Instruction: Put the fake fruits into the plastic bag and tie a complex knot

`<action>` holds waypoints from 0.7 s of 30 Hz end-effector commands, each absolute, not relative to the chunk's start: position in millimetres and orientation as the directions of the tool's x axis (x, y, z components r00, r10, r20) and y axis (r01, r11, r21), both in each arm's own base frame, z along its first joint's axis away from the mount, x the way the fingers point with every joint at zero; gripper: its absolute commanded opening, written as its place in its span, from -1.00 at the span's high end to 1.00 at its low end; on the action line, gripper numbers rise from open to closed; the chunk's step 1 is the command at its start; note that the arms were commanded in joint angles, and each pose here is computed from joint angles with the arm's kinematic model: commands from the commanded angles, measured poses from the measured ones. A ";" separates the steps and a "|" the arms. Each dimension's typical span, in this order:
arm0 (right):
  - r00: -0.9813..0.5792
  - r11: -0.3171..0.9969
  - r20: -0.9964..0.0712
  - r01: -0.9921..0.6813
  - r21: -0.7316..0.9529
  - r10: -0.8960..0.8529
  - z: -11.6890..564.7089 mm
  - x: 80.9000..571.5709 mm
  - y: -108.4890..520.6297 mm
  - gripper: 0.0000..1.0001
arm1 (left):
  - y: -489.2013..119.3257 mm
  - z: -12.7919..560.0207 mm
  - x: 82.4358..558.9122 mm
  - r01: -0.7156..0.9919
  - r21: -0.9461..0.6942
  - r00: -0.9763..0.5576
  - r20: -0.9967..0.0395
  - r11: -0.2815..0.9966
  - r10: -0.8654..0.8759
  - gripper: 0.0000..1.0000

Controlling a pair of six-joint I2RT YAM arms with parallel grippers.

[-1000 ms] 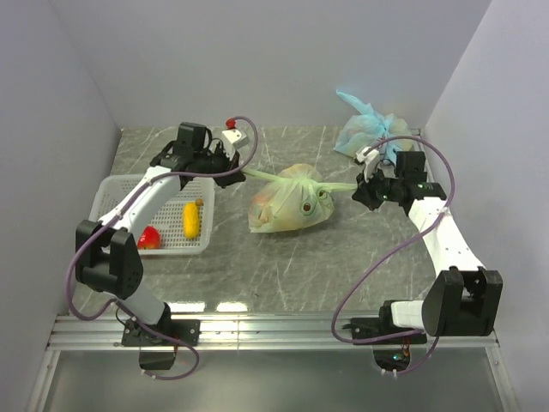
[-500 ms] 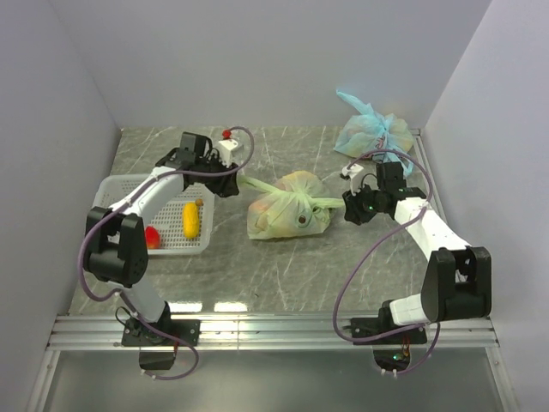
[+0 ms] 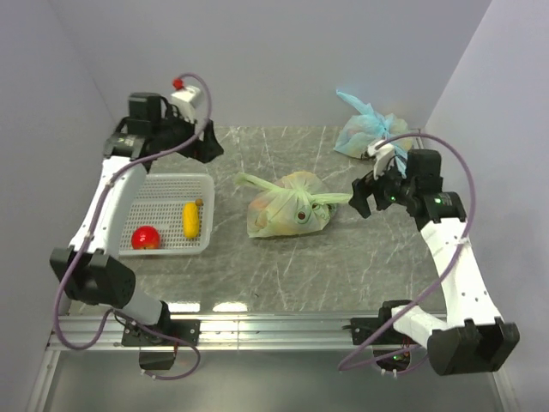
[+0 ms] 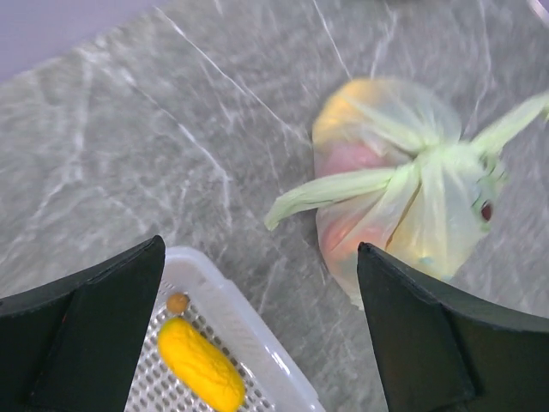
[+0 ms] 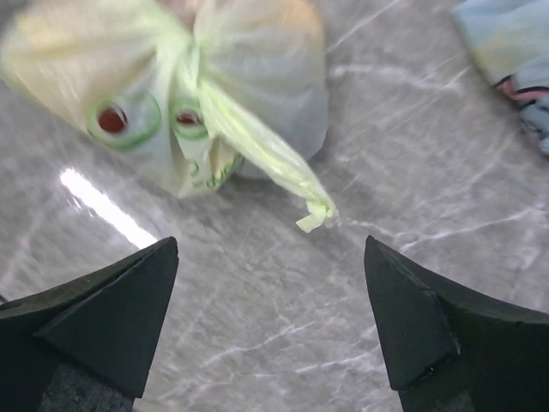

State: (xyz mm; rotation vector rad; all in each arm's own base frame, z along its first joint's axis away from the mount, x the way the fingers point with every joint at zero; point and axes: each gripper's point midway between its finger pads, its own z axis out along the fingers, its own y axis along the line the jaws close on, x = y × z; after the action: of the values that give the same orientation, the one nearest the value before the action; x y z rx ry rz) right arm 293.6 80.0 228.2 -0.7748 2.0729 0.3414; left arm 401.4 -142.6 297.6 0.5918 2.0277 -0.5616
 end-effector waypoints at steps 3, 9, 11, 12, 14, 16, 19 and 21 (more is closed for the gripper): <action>-0.516 0.873 -0.844 -0.470 0.133 -0.149 282.7 287.1 81.2 -0.94 | -118.6 332.9 362.3 0.494 -0.217 -0.519 -0.851 0.842 0.085 -0.99; -0.605 0.854 -0.793 -0.371 0.365 0.076 261.6 276.4 100.4 -0.94 | -92.9 304.8 332.3 0.338 -0.213 -0.540 -0.842 0.917 0.004 -0.99; -0.626 0.850 -0.773 -0.350 0.394 0.100 240.8 267.1 102.9 -0.94 | -87.7 295.8 323.6 0.314 -0.204 -0.550 -0.835 0.927 0.002 -0.99; -0.623 0.848 -0.775 -0.352 0.395 0.102 235.7 266.8 104.3 -0.95 | -85.6 277.4 318.3 0.303 -0.203 -0.581 -0.814 0.931 0.011 -0.99; -0.643 0.847 -0.759 -0.343 0.405 0.103 217.1 257.8 107.5 -0.95 | -81.1 270.6 312.6 0.289 -0.188 -0.568 -0.823 0.939 0.010 -0.99; -0.626 0.846 -0.771 -0.347 0.405 0.113 214.7 254.5 108.1 -0.95 | -78.0 247.0 304.6 0.270 -0.189 -0.596 -0.803 0.944 0.010 -0.99; -0.603 0.864 -0.792 -0.346 0.367 0.095 211.0 252.8 102.5 -0.94 | -77.1 228.3 295.1 0.249 -0.207 -0.620 -0.784 0.946 -0.009 -0.99; -0.603 0.872 -0.792 -0.334 0.358 0.094 209.0 251.4 99.5 -0.95 | -77.1 219.5 289.9 0.234 -0.223 -0.630 -0.776 0.946 -0.027 -0.99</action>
State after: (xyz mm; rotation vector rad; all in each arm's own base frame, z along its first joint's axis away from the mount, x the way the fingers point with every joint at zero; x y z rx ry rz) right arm 238.5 102.5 186.3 -0.1708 2.2561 0.6492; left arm 287.0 -80.0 208.7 0.2004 2.2941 -0.3954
